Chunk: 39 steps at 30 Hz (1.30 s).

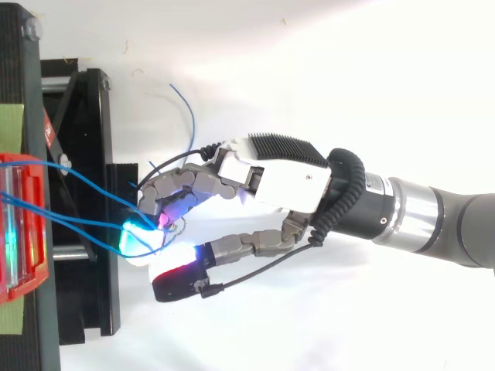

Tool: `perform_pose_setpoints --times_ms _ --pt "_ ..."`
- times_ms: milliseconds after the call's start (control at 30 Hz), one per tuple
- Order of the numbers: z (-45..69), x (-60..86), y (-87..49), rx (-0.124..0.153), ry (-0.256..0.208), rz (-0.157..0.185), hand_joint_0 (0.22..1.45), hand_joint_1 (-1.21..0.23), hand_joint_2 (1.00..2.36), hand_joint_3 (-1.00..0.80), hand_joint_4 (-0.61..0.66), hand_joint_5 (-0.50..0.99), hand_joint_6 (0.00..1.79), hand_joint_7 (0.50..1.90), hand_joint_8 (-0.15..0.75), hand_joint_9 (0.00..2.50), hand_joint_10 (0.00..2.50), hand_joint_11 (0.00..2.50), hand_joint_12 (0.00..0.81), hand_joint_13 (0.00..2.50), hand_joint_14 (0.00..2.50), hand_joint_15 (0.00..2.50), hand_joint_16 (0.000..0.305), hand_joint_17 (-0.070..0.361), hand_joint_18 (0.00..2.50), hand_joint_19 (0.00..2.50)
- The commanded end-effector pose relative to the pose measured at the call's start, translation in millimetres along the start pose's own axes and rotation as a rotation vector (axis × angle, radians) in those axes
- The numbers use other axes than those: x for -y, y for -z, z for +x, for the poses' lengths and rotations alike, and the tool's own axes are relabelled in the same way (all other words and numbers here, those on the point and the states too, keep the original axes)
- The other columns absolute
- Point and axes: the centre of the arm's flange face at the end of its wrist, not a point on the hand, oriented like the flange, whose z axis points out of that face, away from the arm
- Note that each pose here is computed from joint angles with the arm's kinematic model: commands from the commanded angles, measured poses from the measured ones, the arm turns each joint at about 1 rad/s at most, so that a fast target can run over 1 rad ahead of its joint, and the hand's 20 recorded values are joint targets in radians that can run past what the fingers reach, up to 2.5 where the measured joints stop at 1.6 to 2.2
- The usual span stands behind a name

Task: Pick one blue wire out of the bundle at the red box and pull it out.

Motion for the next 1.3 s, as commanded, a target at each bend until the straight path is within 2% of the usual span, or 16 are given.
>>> perform_pose_setpoints --times_ms 0,100,167,300,333,467,500,600,867,1067,1267 --pt "-0.2 -0.1 -0.1 0.0 0.0 0.0 0.58 -0.7 1.02 -0.22 0.11 -0.2 0.86 0.87 0.327 0.91 0.01 0.47 0.437 0.89 0.01 0.34 0.06 0.135 0.82 0.43" --pt "-1.2 0.2 -0.3 0.0 0.0 0.0 0.59 -0.69 1.01 -0.26 0.16 -0.2 0.87 0.81 0.331 0.91 0.01 0.46 0.436 0.89 0.01 0.34 0.06 0.134 0.83 0.43" --pt "-1.2 0.2 -0.3 0.0 0.0 0.0 0.57 -0.68 1.01 -0.31 0.18 -0.19 0.81 0.78 0.327 0.91 0.01 0.45 0.44 0.9 0.01 0.34 0.06 0.136 0.83 0.44" --pt "-3.3 1.1 -0.9 0.003 0.001 0.001 0.55 -0.65 1.01 -0.38 0.23 -0.16 0.69 0.87 0.33 0.91 0.01 0.44 0.442 0.9 0.01 0.34 0.062 0.139 0.83 0.45" --pt "-3.0 2.3 -0.4 0.002 0.002 0.003 0.54 -0.65 1.01 -0.39 0.23 -0.15 0.66 0.93 0.33 0.91 0.01 0.43 0.443 0.9 0.01 0.35 0.062 0.14 0.83 0.45" --pt "-6.6 3.8 -0.2 0.003 0.007 0.011 0.54 -0.64 1.01 -0.39 0.24 -0.15 0.64 0.97 0.334 0.93 0.01 0.44 0.446 0.91 0.01 0.35 0.062 0.139 0.83 0.45" --pt "-7.1 6.7 1.4 -0.002 0.011 0.017 0.54 -0.64 1.01 -0.38 0.22 -0.14 0.62 1.02 0.333 0.93 0.01 0.44 0.445 0.92 0.01 0.35 0.062 0.139 0.83 0.45" --pt "-9.9 12.4 6.6 -0.006 0.019 0.032 0.56 -0.65 1.01 -0.37 0.19 -0.15 0.66 0.99 0.331 0.93 0.01 0.44 0.443 0.92 0.01 0.35 0.061 0.137 0.85 0.45" --pt "-13.5 15.8 7.6 -0.025 0.026 0.041 0.57 -0.66 1.01 -0.35 0.17 -0.17 0.76 0.87 0.331 0.94 0.01 0.45 0.44 0.94 0.01 0.36 0.06 0.135 0.87 0.46" --pt "-19.9 20.3 8.2 -0.025 0.029 0.061 0.58 -0.67 1.01 -0.26 0.14 -0.19 0.85 0.85 0.336 0.94 0.01 0.48 0.439 0.95 0.01 0.37 0.059 0.134 0.88 0.45" --pt "-21.4 19.9 6.8 -0.024 0.022 0.051 0.58 -0.68 1.02 -0.14 0.12 -0.2 0.9 0.83 0.361 0.94 0.01 0.48 0.461 0.98 0.01 0.37 0.064 0.145 0.94 0.44"
